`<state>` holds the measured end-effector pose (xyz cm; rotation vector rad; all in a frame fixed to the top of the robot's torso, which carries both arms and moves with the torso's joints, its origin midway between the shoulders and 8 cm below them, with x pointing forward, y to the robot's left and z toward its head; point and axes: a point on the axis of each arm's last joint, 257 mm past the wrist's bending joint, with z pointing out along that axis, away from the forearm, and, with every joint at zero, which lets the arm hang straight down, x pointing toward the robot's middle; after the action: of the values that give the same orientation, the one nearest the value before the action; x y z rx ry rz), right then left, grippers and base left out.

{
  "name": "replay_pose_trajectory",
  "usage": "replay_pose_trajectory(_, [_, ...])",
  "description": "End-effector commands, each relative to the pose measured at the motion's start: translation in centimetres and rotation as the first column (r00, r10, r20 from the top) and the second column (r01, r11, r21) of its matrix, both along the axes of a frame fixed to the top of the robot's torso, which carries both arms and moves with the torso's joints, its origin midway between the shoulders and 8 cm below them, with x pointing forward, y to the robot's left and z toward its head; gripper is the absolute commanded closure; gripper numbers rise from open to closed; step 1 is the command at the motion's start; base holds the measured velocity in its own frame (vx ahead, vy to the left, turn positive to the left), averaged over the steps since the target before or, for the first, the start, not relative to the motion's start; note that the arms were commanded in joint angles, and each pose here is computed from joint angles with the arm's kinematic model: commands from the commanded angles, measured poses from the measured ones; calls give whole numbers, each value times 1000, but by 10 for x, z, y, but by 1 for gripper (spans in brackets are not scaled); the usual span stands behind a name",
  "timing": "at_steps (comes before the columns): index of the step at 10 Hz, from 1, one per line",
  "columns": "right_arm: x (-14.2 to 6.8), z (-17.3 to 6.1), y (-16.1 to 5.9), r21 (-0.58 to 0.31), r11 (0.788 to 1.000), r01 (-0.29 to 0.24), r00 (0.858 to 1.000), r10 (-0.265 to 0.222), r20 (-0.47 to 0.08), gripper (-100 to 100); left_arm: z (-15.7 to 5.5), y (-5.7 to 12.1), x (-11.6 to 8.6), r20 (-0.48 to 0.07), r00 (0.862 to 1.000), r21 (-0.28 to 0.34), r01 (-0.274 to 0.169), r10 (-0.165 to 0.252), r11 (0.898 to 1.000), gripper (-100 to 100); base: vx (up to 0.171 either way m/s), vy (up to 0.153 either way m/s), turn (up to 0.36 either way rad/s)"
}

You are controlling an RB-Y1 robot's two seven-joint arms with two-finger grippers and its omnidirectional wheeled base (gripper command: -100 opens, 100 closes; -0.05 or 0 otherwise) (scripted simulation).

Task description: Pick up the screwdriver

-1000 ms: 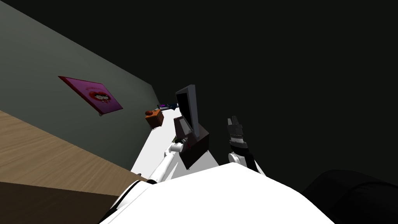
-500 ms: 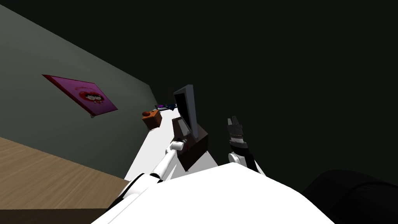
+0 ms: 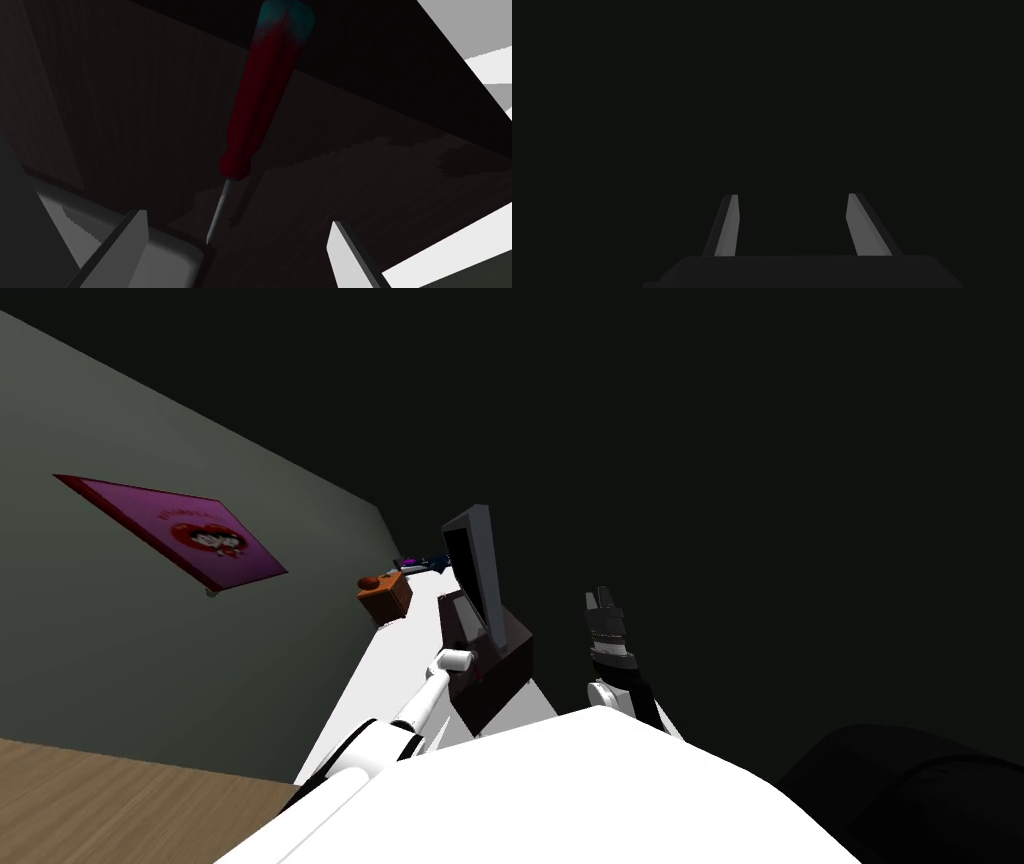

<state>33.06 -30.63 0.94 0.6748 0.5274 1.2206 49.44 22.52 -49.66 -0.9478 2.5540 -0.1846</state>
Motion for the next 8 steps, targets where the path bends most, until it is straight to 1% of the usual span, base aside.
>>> replay_pose_trajectory(1, [0,0,0,0,1000,0,1000,0,0,0,-6,7,-11,-66,998,22,-7,8,1000,-100,50,-28,-53])
replay_pose_trajectory(2, [0,0,0,0,1000,0,1000,0,0,0,-6,7,-11,-67,998,23,-7,9,1000,-100,42,-27,-15])
replay_pose_trajectory(5, [0,0,0,0,1000,0,1000,0,0,0,-11,20,-27,-160,987,53,-19,27,998,-100,54,-39,-30])
replay_pose_trajectory(8, [0,0,0,0,1000,0,1000,0,0,0,-12,26,-37,-214,976,68,-26,40,997,-100,49,-40,-12])
